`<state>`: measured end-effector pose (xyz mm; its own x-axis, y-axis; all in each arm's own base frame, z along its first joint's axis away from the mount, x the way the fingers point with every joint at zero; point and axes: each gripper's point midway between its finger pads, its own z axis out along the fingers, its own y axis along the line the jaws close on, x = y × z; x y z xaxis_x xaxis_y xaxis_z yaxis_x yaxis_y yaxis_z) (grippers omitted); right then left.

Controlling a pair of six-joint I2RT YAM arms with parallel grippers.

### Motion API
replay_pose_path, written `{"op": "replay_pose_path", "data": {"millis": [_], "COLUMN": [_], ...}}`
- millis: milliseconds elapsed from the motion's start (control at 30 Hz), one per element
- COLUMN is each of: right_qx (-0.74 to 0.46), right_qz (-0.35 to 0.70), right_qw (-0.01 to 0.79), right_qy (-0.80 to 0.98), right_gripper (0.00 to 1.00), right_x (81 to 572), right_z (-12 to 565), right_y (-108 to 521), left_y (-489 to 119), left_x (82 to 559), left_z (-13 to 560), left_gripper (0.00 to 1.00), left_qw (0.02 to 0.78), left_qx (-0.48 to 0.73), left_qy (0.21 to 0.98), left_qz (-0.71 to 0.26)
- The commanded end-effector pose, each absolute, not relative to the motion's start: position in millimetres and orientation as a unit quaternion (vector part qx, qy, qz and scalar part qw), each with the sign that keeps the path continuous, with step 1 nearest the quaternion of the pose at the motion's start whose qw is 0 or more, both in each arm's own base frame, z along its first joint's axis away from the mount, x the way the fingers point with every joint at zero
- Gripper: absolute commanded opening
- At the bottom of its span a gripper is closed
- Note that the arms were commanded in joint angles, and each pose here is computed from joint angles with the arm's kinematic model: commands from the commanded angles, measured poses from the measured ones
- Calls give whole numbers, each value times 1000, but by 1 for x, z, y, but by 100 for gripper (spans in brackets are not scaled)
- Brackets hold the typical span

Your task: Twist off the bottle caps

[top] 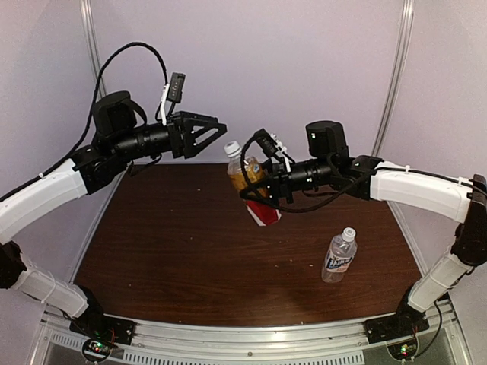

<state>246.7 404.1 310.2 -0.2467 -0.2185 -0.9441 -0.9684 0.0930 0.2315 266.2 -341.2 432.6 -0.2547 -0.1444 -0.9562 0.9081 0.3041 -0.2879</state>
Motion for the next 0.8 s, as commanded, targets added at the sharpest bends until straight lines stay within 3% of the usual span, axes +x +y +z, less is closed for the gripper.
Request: {"op": "replay_pose_path", "data": {"millis": [0,333,767], "right_qx": [-523,-540,-540], "right_qz": [554,606,619], "right_qw": [358,310,294], "right_qy": [539,495,489], "right_gripper": [64,63,63], "right_x": [204,179,178], "right_z": [343,358,358], "right_y": [401,402,406], "left_y": [-346,-357,-368], "left_x": [219,195,195], "left_z": [452,455,446], "left_gripper": [86,80,61], "left_qw": [518,475,430], "left_qx": [433,494,498], "left_qy": [510,435,414], "left_qz": [-533,-584,-630]}}
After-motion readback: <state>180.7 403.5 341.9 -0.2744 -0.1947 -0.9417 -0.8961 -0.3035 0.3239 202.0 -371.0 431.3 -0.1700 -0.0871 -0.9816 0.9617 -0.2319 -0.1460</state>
